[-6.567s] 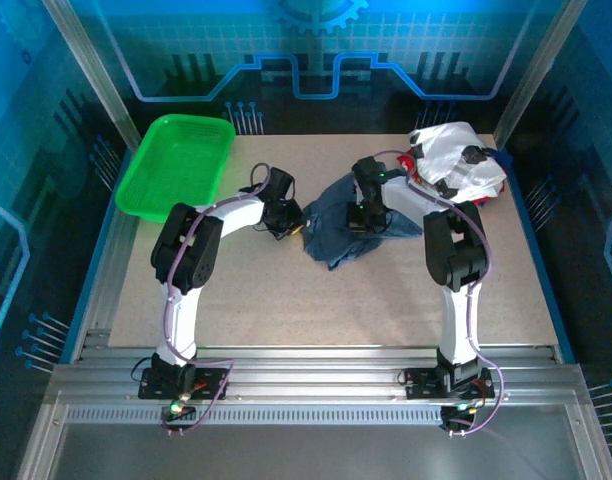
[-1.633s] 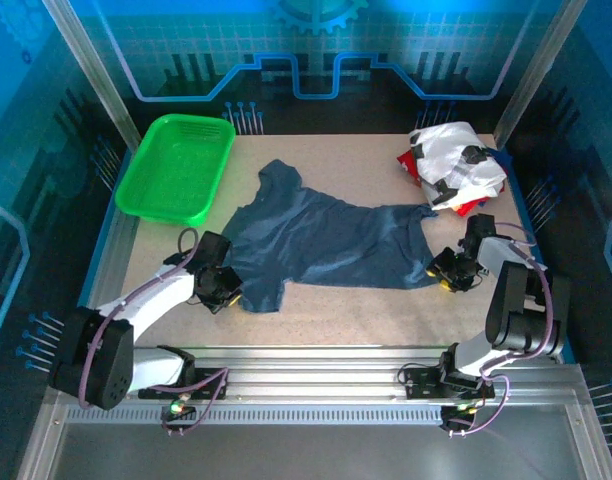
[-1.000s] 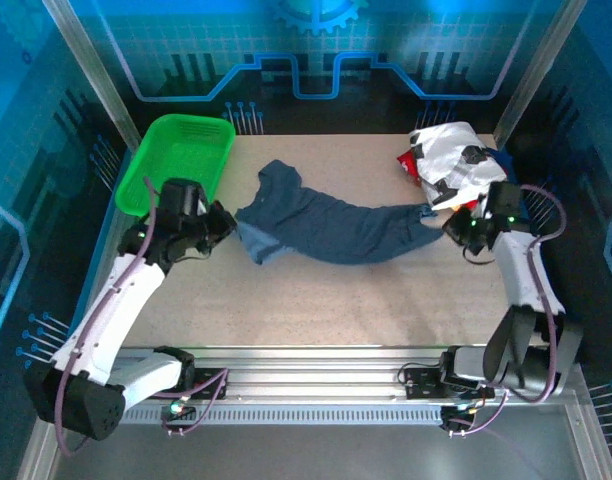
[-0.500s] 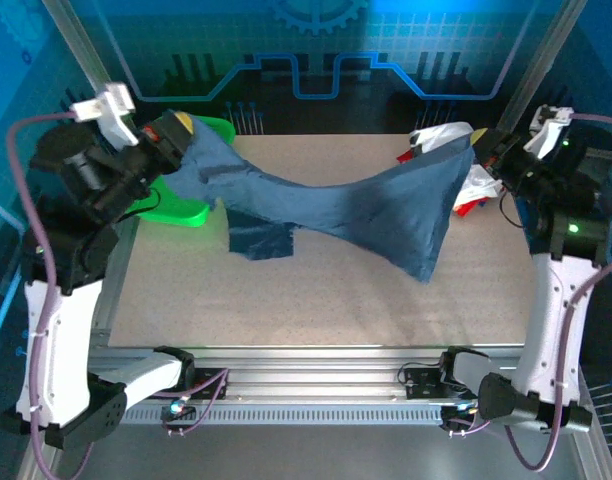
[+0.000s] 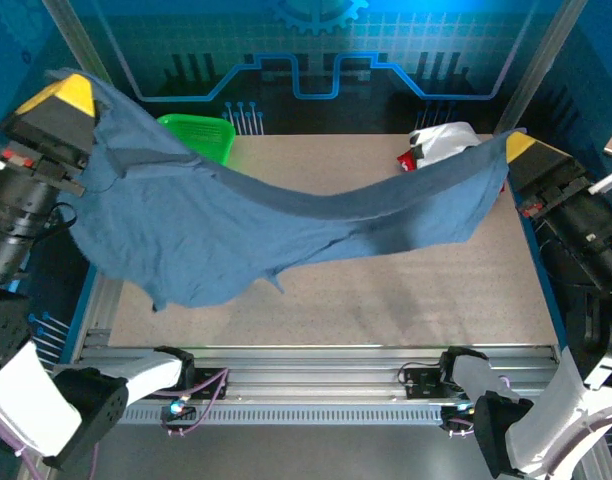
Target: Fold and stack the t-shirts
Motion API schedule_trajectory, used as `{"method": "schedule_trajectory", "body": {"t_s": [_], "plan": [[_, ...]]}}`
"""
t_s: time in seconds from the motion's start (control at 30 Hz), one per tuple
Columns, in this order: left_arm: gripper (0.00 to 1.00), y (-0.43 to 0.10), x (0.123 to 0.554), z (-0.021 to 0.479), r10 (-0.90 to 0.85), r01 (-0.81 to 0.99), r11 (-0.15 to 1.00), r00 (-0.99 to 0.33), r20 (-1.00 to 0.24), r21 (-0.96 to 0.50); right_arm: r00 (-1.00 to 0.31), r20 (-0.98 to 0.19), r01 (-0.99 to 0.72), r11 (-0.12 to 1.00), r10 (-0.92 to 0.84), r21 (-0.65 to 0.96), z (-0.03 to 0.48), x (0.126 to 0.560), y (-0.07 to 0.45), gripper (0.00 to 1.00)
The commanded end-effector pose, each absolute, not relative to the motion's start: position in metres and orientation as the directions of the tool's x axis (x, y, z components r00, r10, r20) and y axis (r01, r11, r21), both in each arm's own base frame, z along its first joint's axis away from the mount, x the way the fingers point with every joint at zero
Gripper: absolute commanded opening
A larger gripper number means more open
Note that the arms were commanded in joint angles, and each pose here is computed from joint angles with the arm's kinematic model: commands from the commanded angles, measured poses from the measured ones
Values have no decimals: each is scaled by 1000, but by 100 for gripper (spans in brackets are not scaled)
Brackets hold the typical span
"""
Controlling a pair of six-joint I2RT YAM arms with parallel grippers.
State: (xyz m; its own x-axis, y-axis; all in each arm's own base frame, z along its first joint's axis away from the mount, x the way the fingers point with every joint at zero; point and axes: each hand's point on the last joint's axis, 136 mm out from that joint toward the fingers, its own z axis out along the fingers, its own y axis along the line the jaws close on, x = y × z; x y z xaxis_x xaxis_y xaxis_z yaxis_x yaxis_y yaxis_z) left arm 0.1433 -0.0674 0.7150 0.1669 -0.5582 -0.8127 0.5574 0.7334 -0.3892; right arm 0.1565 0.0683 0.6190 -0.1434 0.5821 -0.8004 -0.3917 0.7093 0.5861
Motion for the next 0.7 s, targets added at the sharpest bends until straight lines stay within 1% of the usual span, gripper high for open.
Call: {"method": "schedule_trajectory", "body": {"t_s": [0.0,0.07,0.17,0.27,0.37,0.47,0.53,0.57,0.63,0.67], "plan": [[0,-73,164,710,-500,537,767,157,-852,-351,-225,-763,-332,689,606,644,601,173,64,0],[0,-75,179,705,-487,518,778,141,-862,-355,-239,-759,-321,688,606,650,596,179,62,0],[0,-80,215,686,-454,476,802,91,-887,-361,-266,-749,-292,689,607,663,583,195,57,0],[0,-85,259,661,-407,424,833,36,-913,-355,-289,-739,-256,695,608,672,566,220,48,0],[0,-90,310,630,-373,378,854,-38,-927,-359,-328,-727,-217,700,604,680,545,256,37,0],[0,-89,368,591,-364,332,861,-127,-923,-385,-397,-698,-158,705,596,692,510,301,24,0],[0,-87,416,556,-356,292,868,-195,-914,-401,-465,-661,-90,712,588,697,474,339,13,0],[0,-86,436,540,-343,281,874,-220,-913,-396,-497,-651,-85,715,573,694,460,358,12,0],[0,-81,487,498,-333,237,886,-276,-902,-400,-547,-632,-37,738,550,674,420,404,5,0],[0,-81,514,478,-335,234,881,-307,-891,-412,-569,-625,-28,747,534,664,397,434,2,0]]}}
